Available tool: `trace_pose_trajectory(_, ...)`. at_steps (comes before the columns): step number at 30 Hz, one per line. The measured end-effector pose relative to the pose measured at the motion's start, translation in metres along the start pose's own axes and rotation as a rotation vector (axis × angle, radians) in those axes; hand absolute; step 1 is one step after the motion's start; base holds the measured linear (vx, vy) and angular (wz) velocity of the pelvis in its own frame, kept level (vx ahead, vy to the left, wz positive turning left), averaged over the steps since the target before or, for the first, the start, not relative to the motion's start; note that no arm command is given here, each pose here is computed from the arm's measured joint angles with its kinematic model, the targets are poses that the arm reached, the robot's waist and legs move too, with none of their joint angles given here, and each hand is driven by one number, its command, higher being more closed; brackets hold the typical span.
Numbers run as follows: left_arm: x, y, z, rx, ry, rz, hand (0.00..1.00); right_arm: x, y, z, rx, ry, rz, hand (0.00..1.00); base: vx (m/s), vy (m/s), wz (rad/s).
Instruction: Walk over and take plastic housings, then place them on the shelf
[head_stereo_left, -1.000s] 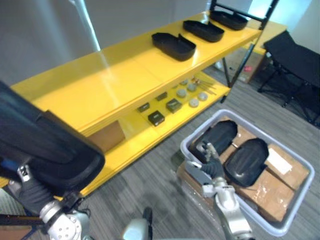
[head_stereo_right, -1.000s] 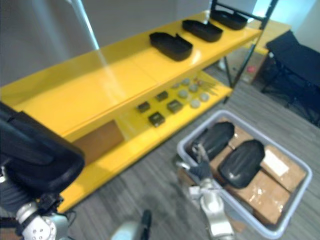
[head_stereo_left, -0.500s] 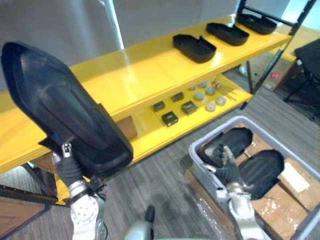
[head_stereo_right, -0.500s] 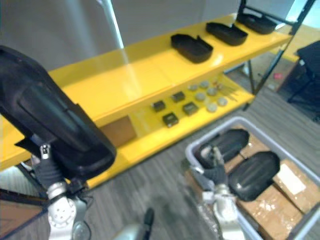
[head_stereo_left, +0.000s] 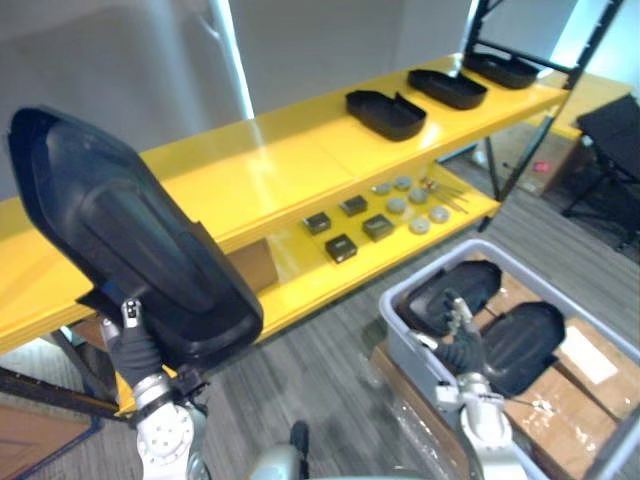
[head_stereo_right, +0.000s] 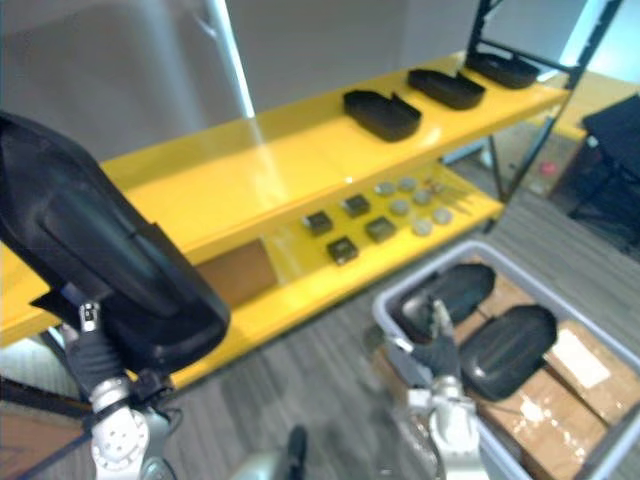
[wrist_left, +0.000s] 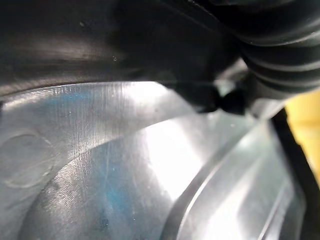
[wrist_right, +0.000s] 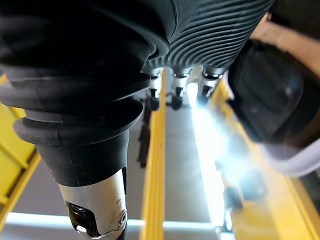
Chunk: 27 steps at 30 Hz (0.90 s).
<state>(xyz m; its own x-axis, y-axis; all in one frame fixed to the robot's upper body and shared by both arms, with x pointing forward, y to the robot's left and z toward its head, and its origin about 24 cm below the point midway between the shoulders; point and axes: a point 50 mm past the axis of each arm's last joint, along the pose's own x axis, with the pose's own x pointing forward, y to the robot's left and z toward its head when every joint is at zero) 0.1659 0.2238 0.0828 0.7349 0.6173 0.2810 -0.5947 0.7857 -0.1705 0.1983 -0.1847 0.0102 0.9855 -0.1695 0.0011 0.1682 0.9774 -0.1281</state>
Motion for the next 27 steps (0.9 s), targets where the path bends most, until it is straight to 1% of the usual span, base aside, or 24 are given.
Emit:
trace_pose_trajectory(3, 0.005, 0.005, 0.014, -0.016, -0.069, 0.035, 1.00, 0.006, 0.005, 0.004, 0.015, -0.019, -0.010, 0.00, 0.23, 0.103, 0.21)
trace_pose_trajectory(7, 0.014, -0.002, 0.020, -0.021, -0.114, -0.012, 1.00, 0.008, 0.012, -0.001, 0.047, 0.005, -0.033, 0.00, 0.25, 0.071, 0.36)
trace_pose_trajectory(10, 0.019, -0.008, 0.018, -0.039, -0.114, -0.024, 1.00, 0.008, 0.015, 0.002, 0.054, -0.024, -0.022, 0.00, 0.33, -0.026, 0.42)
trace_pose_trajectory(14, 0.030, -0.014, 0.011, -0.019, -0.096, -0.043, 1.00, 0.014, 0.017, 0.014, 0.050, -0.088, 0.002, 0.00, 0.19, -0.107, 0.46)
trace_pose_trajectory(17, 0.029, -0.011, 0.008, -0.006, -0.082, -0.027, 1.00, 0.019, 0.020, 0.021, 0.053, -0.119, 0.047, 0.00, 0.18, -0.223, 0.33)
trace_pose_trajectory(19, 0.017, -0.009, -0.003, -0.011, -0.006, 0.010, 1.00, 0.029, 0.018, 0.031, 0.011, -0.168, 0.121, 0.00, 0.22, -0.208, 0.05)
trace_pose_trajectory(21, 0.014, -0.012, -0.005, -0.026, 0.014, 0.012, 1.00, 0.033, 0.019, 0.035, 0.006, -0.185, 0.153, 0.00, 0.18, -0.142, 0.18)
trace_pose_trajectory(27, 0.011, -0.017, -0.005, -0.032, 0.017, -0.011, 1.00, 0.037, 0.018, 0.043, 0.010, -0.217, 0.131, 0.00, 0.08, -0.032, 0.10)
